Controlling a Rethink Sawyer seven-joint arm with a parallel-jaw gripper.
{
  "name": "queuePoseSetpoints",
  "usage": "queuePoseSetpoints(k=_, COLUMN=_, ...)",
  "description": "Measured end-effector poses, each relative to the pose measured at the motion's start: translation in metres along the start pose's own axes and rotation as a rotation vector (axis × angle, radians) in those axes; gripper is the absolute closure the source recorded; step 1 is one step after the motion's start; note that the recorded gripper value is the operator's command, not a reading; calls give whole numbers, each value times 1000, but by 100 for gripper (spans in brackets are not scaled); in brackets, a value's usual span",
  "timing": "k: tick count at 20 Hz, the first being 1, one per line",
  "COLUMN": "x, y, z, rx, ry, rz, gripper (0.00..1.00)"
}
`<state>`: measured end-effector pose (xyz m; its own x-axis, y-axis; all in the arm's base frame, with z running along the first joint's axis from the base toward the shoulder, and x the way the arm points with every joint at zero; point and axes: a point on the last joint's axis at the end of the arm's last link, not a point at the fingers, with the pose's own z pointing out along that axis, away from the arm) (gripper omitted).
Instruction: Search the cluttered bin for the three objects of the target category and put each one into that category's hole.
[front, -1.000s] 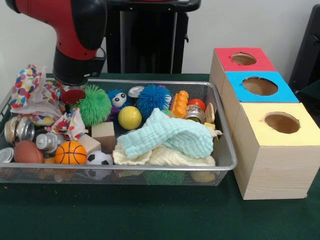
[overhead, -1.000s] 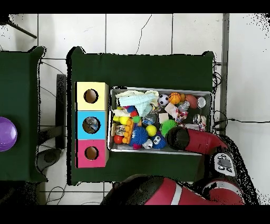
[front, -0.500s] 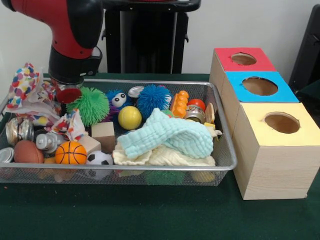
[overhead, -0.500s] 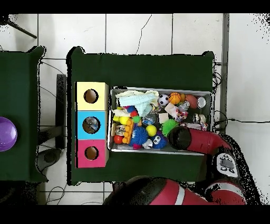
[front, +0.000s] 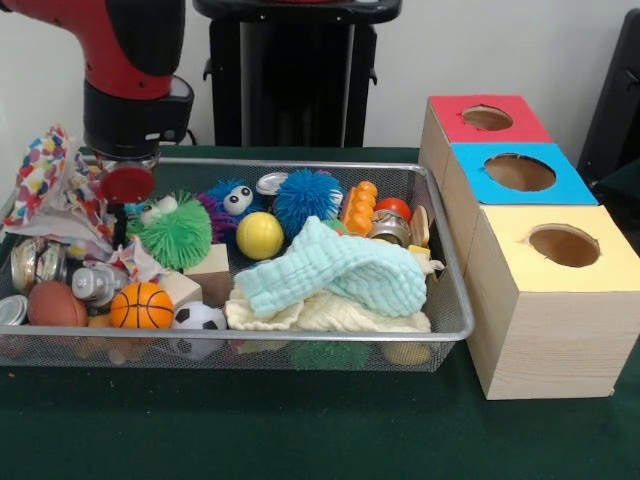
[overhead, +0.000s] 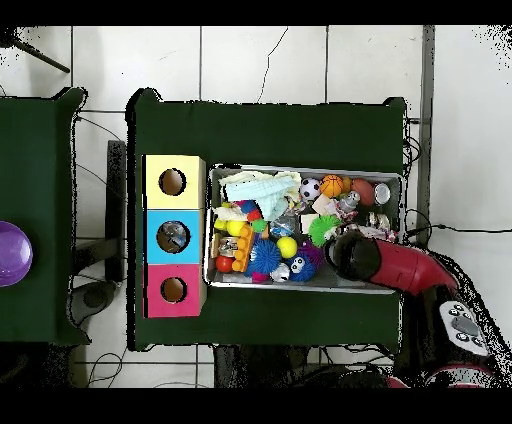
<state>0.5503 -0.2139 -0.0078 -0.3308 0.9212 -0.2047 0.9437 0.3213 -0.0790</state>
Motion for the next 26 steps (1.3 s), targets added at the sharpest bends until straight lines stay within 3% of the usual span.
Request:
queuePoseSetpoints(k=7, x=-4, y=14, z=-17, rx=-50, ry=45, rz=29, gripper=0)
queuePoseSetpoints(k=15, x=12, y=34, z=-42, rx=-42, ry=111, rz=7, gripper=0)
queuePoseSetpoints(k=26, x=26, y=54, z=-67, rx=-31, ry=162, rz=-20, gripper=0)
